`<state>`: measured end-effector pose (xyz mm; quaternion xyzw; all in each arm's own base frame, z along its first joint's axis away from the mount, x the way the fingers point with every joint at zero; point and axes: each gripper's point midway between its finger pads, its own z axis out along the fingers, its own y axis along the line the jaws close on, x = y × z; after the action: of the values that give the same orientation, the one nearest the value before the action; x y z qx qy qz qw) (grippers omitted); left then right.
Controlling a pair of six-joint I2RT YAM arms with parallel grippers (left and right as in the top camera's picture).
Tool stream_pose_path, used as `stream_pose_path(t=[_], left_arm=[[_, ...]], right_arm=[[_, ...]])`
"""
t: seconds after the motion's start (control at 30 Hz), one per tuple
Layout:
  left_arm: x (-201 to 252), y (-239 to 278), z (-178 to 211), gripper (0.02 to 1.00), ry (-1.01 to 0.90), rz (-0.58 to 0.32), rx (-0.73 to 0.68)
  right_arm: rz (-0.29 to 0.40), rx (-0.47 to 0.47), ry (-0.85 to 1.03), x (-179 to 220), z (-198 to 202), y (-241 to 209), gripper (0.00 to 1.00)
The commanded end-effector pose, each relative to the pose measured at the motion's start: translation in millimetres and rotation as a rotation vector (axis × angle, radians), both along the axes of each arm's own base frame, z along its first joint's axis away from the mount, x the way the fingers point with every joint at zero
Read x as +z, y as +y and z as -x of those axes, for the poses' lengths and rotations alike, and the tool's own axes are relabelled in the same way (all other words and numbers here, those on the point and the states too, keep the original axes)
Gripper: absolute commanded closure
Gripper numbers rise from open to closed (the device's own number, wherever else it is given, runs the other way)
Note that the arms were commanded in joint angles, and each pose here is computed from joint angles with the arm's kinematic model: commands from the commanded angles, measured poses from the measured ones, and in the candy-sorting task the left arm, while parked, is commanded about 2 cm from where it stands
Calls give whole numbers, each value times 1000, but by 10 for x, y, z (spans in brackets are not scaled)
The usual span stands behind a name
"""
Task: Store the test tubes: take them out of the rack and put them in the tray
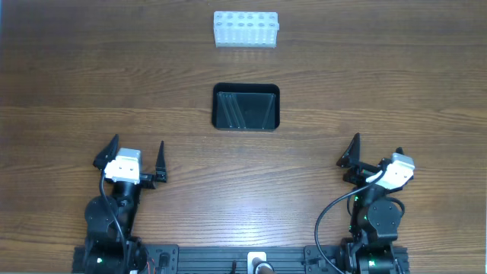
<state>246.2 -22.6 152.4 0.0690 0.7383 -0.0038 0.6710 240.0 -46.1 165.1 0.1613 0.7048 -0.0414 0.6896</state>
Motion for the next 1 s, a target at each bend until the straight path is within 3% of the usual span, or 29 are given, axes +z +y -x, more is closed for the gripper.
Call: stream_pose_path(t=[0.03,0.43,0.53,0.7,0.77,1.0], left_arm=[[-13,-6,3,18,-1,-6,-7],[-12,-6,3,18,-1,-6,-7],[-13,-6,3,18,-1,-6,-7],[-13,-6,3,18,-1,-6,-7],[-12,-6,3,18,-1,-6,-7],[-13,-6,3,18,-1,-6,-7]], right_arm=[[61,12,25,-35,-3,6,9],[253,61,83,-53,-21,71,7],[251,72,82,-55,-26,89,7],[245,220,75,-87,-63,338,9],[194,219,68,-94,-62,342,7],[177,212,64,-89,-62,331,7]])
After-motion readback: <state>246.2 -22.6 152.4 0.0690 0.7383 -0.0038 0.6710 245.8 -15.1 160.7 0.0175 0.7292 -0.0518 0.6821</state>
